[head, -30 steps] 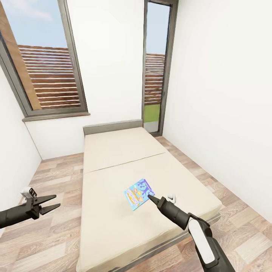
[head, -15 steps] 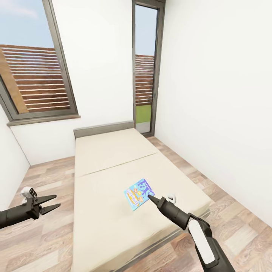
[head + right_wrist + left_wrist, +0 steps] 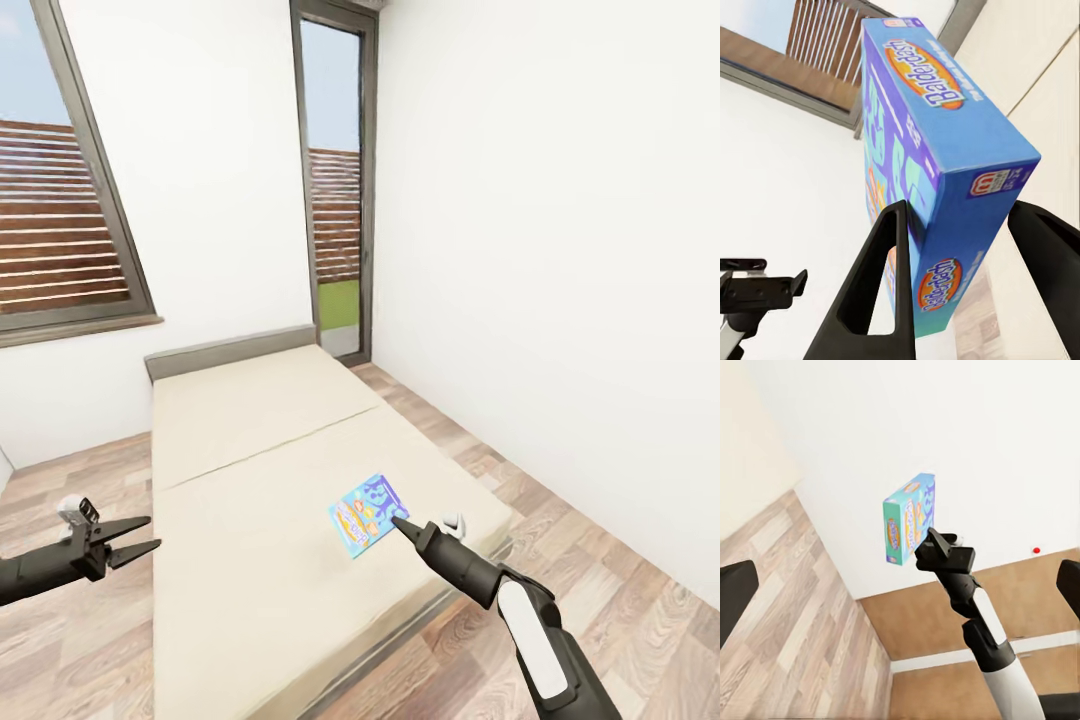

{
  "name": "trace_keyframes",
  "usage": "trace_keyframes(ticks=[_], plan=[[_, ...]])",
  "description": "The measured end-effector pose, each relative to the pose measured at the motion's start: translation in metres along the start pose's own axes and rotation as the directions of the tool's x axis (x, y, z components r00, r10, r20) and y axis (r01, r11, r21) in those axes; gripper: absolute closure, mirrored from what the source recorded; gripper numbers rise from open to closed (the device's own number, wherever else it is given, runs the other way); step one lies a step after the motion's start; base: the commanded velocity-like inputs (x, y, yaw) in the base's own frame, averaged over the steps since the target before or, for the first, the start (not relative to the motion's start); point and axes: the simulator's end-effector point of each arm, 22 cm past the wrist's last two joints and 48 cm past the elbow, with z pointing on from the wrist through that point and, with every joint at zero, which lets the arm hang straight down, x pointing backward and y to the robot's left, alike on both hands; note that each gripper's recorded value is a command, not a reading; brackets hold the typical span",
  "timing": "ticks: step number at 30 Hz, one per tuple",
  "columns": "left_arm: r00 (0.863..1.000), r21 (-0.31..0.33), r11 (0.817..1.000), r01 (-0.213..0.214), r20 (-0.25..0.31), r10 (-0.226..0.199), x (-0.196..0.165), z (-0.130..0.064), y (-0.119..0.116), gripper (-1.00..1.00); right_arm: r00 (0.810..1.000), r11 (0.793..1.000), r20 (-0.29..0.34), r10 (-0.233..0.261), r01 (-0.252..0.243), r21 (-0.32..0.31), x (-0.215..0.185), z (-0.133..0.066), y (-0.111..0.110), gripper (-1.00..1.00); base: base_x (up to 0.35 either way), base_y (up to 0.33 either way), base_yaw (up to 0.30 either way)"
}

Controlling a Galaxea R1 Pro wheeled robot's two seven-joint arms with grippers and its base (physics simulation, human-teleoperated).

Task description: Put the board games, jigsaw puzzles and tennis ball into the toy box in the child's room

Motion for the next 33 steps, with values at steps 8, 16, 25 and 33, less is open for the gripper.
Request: trace_keyframes(ticks=[8,16,25,33], plan=[[1.000,0.003,1.000,-0.002,0.000,0.002,-0.001,-0.001,-0.010,-1.00,1.000,1.000,0.001,-0.002,0.002,-0.001,-0.003,-0.002,0.010,1.00,0.000,0.000,-0.274],[1.000,0.010,1.000,-0.003,0.001,0.003,-0.001,0.000,-0.020,-1.00,1.000,1.000,0.002,-0.005,0.005,-0.002,-0.005,-0.005,0.019,1.00,0.000,0.000,-0.273],[1.000,0.015,1.000,-0.003,0.001,0.003,-0.001,-0.001,-0.030,-1.00,1.000,1.000,0.002,-0.002,0.002,0.000,-0.007,-0.008,0.027,1.00,0.000,0.000,-0.273],[1.000,0.020,1.000,-0.006,0.001,0.006,-0.001,-0.002,-0.040,-1.00,1.000,1.000,0.012,-0.008,0.008,0.002,-0.010,-0.010,0.034,1.00,0.000,0.000,-0.273]])
